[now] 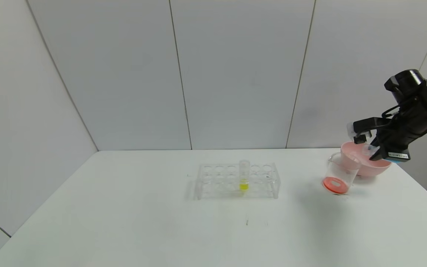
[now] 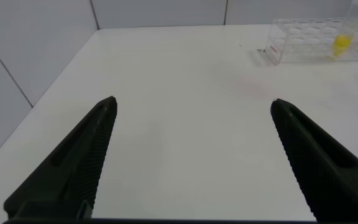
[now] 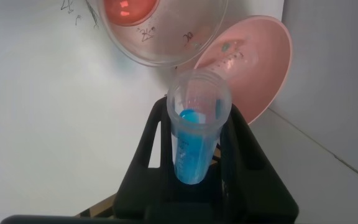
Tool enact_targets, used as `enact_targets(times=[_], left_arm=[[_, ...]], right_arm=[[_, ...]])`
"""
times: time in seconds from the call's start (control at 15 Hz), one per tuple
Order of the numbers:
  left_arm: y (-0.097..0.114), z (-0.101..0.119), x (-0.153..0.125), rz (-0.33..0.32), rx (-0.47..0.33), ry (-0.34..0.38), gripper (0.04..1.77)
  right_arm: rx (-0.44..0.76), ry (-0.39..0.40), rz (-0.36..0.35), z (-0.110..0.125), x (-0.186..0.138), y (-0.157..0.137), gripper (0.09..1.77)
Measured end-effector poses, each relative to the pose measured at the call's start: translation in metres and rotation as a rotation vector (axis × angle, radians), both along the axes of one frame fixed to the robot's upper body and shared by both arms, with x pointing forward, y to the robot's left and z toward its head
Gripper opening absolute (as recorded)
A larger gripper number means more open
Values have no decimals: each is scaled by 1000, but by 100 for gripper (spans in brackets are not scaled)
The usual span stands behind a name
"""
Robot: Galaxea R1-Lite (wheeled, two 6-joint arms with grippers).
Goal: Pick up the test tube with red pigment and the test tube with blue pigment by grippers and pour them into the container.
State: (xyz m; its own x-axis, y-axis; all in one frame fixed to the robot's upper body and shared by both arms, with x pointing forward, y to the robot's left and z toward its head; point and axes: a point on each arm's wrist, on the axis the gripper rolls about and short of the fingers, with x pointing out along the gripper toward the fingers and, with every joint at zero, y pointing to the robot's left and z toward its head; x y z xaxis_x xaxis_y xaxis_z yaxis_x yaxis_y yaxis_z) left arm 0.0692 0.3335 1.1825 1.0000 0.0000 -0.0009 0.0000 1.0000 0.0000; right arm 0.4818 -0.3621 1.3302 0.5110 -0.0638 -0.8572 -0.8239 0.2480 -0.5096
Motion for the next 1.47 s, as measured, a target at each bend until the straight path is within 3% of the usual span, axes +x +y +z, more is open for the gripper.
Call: enact_targets(times=[1.47], left_arm=[[0,0,0,0,0,0,176]], right_arm=[[-352,14,-99,-16,11,51,50]])
